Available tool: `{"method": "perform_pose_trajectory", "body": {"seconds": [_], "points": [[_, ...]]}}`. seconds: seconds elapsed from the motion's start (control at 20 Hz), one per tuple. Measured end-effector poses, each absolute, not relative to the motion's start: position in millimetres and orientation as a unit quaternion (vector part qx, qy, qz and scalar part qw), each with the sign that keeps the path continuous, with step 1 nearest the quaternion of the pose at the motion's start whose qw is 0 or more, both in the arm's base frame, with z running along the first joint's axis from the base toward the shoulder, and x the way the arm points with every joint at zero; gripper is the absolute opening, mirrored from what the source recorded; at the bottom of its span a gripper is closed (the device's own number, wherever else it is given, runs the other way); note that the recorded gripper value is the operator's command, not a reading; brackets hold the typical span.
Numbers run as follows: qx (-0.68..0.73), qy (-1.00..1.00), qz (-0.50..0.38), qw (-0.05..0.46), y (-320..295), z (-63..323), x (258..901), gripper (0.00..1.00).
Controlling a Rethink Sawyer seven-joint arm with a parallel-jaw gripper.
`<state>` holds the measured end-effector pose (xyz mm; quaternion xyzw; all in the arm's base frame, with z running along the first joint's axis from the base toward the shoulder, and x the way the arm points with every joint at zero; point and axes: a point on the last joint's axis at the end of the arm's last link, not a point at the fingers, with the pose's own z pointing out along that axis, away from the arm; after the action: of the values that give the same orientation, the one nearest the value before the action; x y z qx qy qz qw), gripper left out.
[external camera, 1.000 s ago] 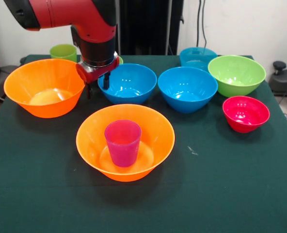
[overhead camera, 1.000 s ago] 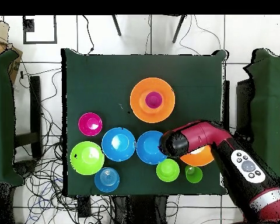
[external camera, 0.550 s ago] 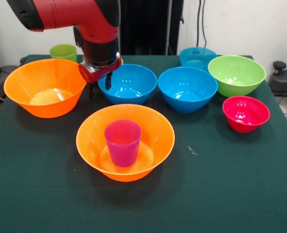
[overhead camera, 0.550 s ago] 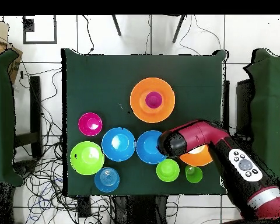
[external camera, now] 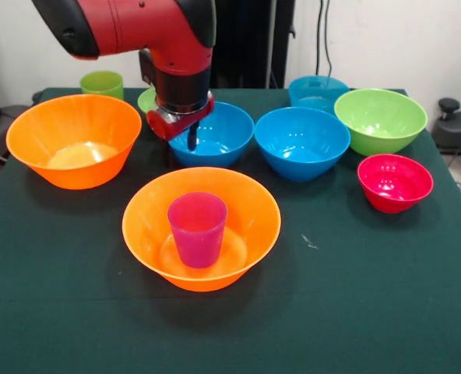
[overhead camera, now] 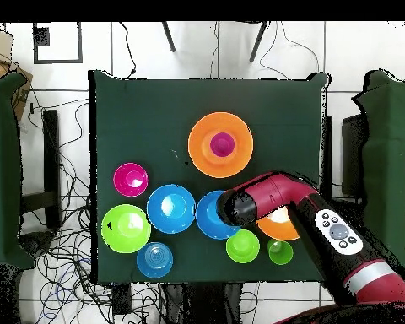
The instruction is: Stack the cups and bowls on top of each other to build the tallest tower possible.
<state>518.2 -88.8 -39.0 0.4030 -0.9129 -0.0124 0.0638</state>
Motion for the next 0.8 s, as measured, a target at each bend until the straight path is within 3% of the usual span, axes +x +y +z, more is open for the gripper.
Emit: {"method": "perform_pose_trajectory", "body": {"seconds": [0.8], "points": [[0.394,-0.918,-0.014,0.048,-93,-57,514,1.00]]}}
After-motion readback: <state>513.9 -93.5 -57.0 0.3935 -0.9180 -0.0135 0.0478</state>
